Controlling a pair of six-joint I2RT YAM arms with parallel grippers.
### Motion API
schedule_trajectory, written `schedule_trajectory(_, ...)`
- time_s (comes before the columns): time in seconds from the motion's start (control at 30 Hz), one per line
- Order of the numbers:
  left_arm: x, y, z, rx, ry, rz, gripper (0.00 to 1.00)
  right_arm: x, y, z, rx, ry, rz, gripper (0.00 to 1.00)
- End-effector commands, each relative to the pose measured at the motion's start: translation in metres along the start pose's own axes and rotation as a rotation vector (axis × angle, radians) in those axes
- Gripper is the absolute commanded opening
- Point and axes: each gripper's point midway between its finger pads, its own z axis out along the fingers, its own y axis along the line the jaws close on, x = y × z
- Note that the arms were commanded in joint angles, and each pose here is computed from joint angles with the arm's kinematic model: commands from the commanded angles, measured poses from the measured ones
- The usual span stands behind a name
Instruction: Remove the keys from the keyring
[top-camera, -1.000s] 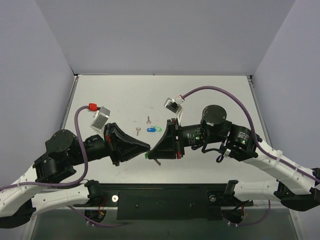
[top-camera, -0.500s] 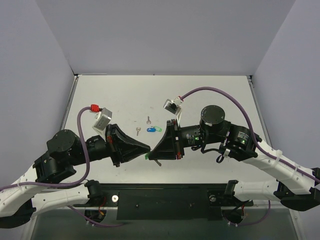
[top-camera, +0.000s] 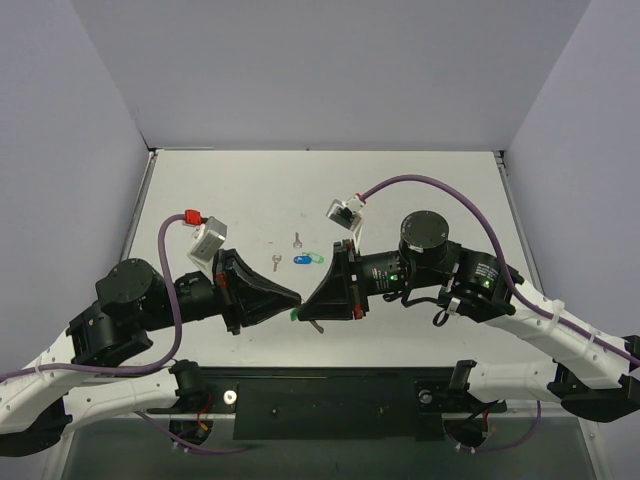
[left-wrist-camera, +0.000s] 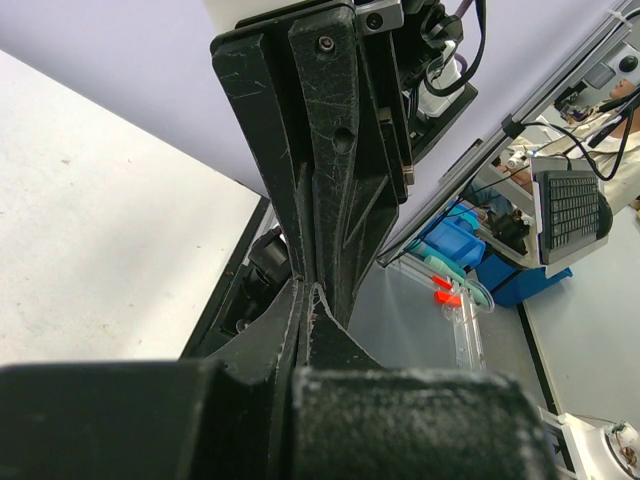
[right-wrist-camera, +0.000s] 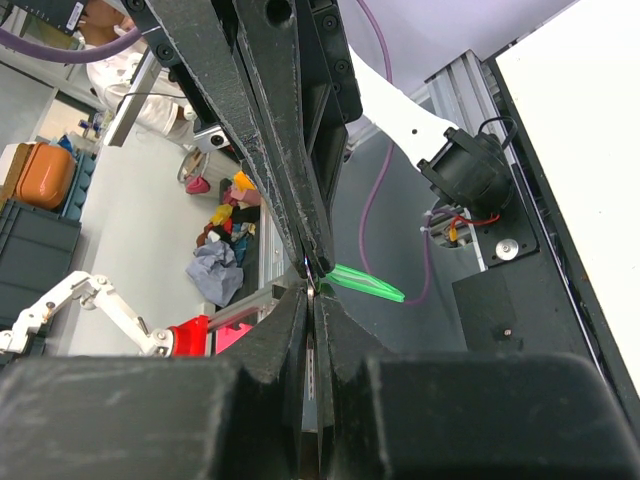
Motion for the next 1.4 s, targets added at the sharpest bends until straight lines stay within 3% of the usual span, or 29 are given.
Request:
schedule_trajectory(0.0,0.022,0.005,0.002,-0.004,0.095,-0.004,0.00,-0.029,0.021,-0.006,-0.054,-0.114,-0.086,0.00)
schedule_trajectory(0.13,0.019,0.009,0.004,-0.027,0.081,-0.012,0.01,-0.028,0.021,-0.008,-0.049,-0.115,-0.086,0.00)
schedule_trajectory(0.2,0.016,0.011,0.004,-0.041,0.063,-0.014,0.23,-0.028,0.022,-0.009,-0.048,-0.119,-0.089,0.00)
schedule_trajectory(0.27,0.006,0.015,0.003,-0.075,0.018,-0.017,0.54,-0.028,0.022,-0.010,-0.048,-0.121,-0.089,0.00)
schedule_trajectory(0.3,0.005,0.017,0.002,-0.087,0.008,-0.019,0.60,-0.028,0.022,-0.010,-0.047,-0.119,-0.086,0.00)
schedule_trajectory(0.33,-0.002,0.017,-0.001,-0.098,-0.023,-0.017,0.79,-0.028,0.023,-0.011,-0.049,-0.122,-0.090,0.00)
schedule_trajectory(0.57,-0.035,0.015,-0.021,-0.104,-0.235,-0.055,0.81,-0.031,0.025,-0.013,-0.047,-0.136,-0.092,0.00)
schedule_trajectory(0.67,-0.059,0.021,-0.036,-0.111,-0.428,-0.106,0.81,-0.038,0.026,-0.012,-0.046,-0.168,-0.099,0.00)
schedule_trajectory(0.83,-0.065,0.022,-0.057,-0.040,-0.595,-0.131,0.83,-0.046,0.021,-0.011,-0.026,-0.215,-0.089,0.00)
schedule_trajectory(1.37,-0.068,0.028,-0.052,-0.082,-0.588,-0.101,0.83,-0.052,0.015,-0.001,-0.041,-0.264,0.007,0.00)
